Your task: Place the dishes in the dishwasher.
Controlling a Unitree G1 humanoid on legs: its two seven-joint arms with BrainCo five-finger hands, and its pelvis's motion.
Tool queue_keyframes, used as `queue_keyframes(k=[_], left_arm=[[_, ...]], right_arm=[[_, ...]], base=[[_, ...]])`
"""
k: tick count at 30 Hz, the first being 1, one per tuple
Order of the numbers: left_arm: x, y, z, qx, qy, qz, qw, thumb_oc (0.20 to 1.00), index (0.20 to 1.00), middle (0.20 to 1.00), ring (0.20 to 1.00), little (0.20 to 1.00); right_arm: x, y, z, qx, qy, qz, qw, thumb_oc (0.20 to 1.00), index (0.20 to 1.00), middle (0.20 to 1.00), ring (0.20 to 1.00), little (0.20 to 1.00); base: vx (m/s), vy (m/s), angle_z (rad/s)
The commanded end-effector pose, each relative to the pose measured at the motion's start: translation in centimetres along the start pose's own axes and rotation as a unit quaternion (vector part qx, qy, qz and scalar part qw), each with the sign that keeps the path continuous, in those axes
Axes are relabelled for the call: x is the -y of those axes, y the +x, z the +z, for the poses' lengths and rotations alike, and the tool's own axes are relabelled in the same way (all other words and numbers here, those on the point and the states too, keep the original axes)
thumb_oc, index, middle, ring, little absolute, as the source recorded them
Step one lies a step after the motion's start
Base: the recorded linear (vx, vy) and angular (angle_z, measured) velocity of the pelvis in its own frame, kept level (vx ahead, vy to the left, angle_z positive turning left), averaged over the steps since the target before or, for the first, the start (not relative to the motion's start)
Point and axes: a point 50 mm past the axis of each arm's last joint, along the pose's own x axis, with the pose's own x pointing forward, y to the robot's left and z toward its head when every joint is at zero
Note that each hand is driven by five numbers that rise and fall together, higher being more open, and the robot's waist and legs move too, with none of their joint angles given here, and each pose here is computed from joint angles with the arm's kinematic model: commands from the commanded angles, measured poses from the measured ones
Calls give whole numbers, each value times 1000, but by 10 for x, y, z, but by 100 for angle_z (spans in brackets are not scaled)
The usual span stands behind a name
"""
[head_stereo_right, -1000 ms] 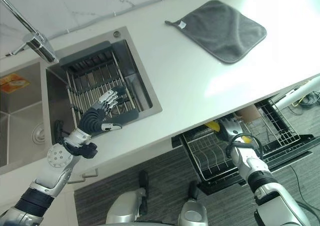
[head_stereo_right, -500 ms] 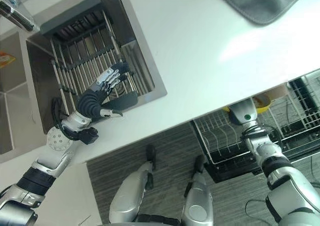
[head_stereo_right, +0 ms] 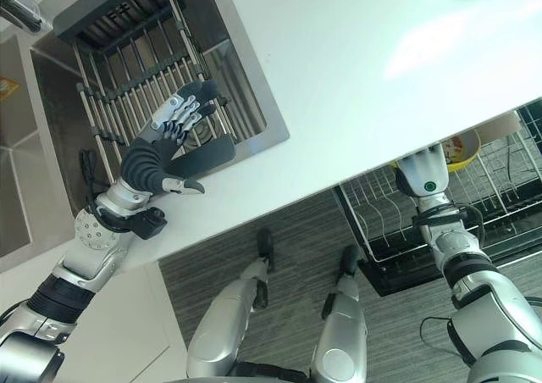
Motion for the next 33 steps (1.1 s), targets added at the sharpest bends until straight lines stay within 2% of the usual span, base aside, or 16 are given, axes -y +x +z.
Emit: queue_keyframes(k=[1, 10, 33], left_arm=[[1, 5, -14, -13, -19, 35, 999, 1000, 1000, 1000, 1000, 1000], [9, 7, -13, 3, -28, 47, 999, 1000, 1000, 1000, 1000, 1000], [25, 16, -16, 19, -40, 55, 997, 1000, 1000, 1000, 1000, 1000]], right_arm=[[77, 109, -21, -35, -82, -352, 932, 200, 200, 200, 200, 200], [86, 118, -26, -61, -108, -387, 914, 200, 200, 200, 200, 200], [94, 146, -31, -123, -67, -368, 919, 200, 200, 200, 200, 200]], base=[[-25, 89, 0], [-17, 65, 1], [11, 29, -2]])
